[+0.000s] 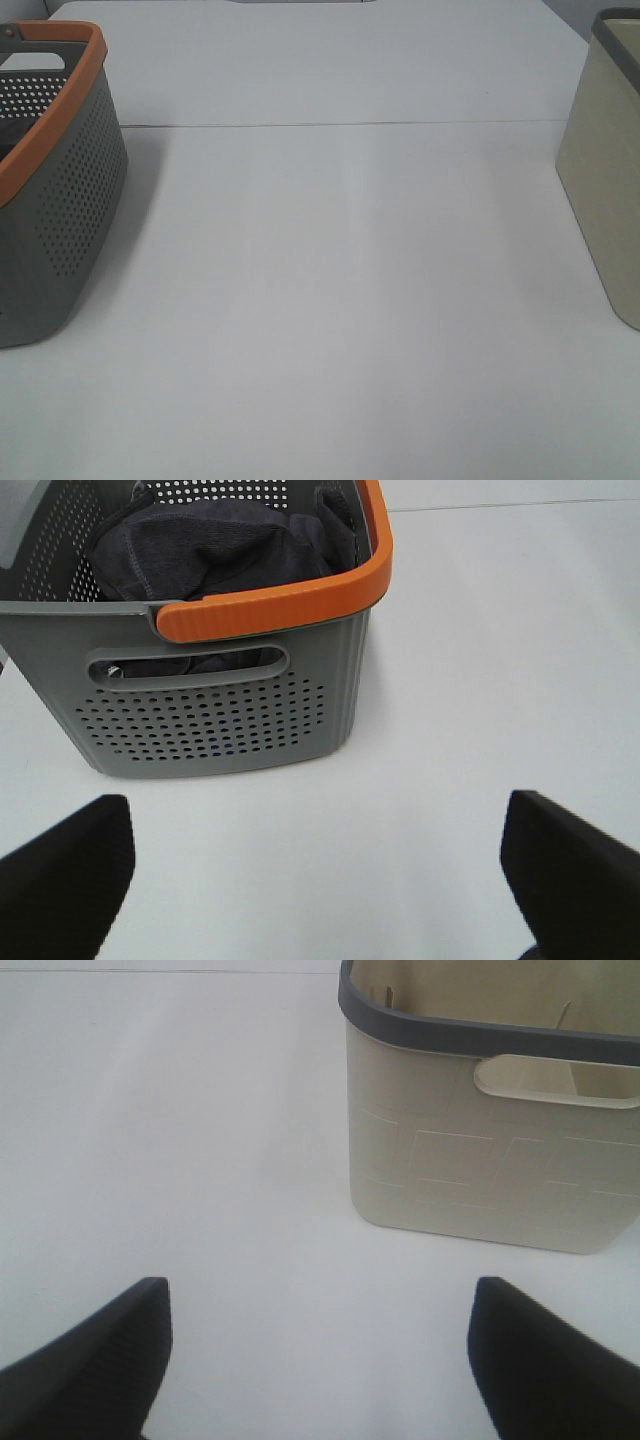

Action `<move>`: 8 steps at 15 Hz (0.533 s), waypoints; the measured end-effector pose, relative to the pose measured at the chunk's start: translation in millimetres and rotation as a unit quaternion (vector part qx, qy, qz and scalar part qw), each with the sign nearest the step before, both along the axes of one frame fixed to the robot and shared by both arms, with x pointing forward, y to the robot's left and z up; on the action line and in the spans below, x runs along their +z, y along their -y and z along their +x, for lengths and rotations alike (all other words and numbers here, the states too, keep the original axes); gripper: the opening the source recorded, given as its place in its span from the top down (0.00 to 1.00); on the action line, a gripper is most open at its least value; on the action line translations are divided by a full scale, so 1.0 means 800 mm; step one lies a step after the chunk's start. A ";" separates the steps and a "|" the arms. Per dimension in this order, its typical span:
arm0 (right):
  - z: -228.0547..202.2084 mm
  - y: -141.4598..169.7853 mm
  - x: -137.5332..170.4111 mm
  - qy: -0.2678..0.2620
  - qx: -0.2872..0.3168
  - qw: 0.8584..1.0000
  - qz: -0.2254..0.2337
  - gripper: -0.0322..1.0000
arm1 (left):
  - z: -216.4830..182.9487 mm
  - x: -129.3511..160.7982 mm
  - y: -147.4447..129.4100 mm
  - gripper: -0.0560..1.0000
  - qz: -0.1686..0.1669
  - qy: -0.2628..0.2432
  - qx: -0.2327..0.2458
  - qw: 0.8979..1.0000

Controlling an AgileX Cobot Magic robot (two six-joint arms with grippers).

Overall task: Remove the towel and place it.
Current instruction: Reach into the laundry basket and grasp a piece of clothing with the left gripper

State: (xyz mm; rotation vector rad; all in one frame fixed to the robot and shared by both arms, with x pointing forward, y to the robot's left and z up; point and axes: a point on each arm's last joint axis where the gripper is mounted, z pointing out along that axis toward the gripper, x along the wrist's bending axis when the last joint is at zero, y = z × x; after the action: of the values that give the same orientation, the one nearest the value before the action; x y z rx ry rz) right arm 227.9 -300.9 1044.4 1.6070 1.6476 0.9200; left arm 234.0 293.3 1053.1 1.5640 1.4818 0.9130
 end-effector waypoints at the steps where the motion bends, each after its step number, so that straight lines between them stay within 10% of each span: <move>1: 0.000 0.000 0.000 0.000 0.000 1.000 0.000 0.27 | 0.000 0.000 0.000 0.06 0.000 0.000 0.000 1.000; 8: 0.000 0.000 0.000 0.000 0.000 1.000 0.000 0.27 | 0.000 0.000 0.000 0.06 0.000 0.000 0.000 1.000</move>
State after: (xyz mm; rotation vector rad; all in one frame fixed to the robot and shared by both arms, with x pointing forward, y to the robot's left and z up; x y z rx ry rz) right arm 227.9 -300.9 1044.4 1.6070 1.6476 0.9200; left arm 234.0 293.3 1053.1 1.5640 1.4818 0.9130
